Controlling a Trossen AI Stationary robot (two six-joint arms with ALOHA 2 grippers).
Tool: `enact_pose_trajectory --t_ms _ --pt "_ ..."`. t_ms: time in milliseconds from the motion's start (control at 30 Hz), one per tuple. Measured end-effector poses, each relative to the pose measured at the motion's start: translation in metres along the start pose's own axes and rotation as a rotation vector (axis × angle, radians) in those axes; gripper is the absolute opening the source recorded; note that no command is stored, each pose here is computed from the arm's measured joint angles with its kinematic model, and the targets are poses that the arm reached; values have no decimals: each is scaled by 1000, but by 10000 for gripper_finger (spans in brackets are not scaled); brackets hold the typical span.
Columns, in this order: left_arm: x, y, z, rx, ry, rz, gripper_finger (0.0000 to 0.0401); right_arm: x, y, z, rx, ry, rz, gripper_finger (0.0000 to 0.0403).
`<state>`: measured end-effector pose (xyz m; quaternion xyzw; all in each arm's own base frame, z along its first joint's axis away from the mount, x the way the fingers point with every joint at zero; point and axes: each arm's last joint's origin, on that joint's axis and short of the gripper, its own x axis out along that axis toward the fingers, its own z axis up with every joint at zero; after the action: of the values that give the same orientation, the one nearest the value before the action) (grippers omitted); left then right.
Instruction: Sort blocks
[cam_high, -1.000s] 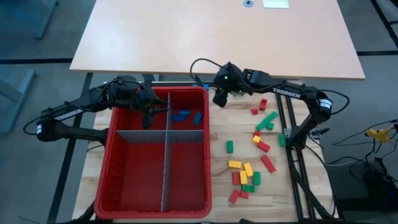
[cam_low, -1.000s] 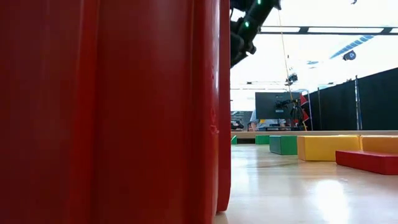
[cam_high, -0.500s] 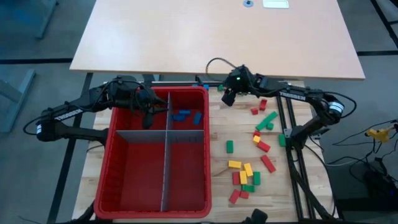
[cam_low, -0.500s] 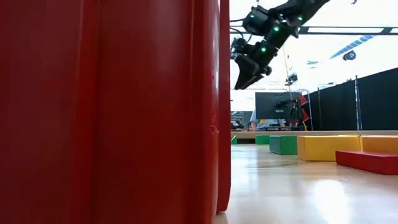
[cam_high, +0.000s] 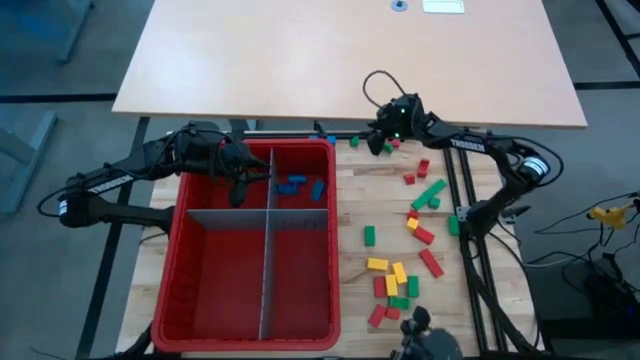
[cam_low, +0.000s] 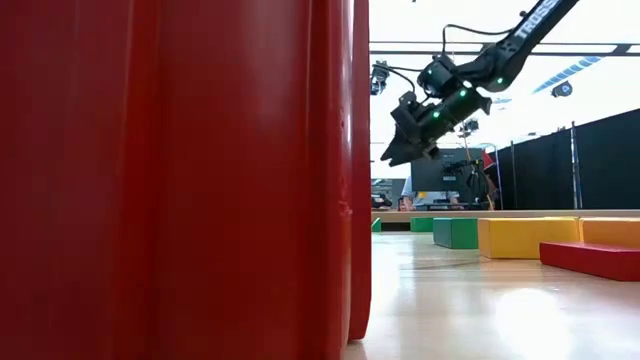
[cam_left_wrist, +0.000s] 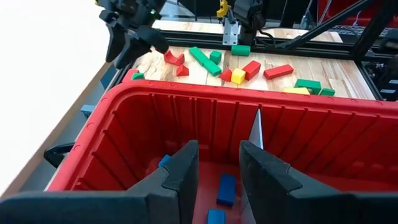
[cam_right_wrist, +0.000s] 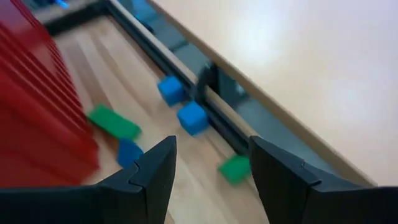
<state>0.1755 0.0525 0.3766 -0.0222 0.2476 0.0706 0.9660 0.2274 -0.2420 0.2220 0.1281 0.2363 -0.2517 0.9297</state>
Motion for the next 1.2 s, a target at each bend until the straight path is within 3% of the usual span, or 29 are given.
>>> enact_pose_trajectory --t_ms 233,633,900,1200 --pt "0 0 0 -13 -3 0 109 27 -24 11 65 -18 71 178" --pt "0 0 0 -17 -1 0 109 84 -41 -4 -42 85 154 178" --pt "0 0 0 -16 -3 0 107 95 -37 -12 -89 106 195 178" --pt "0 0 2 -29 -18 1 109 99 -28 -4 -129 52 210 179"
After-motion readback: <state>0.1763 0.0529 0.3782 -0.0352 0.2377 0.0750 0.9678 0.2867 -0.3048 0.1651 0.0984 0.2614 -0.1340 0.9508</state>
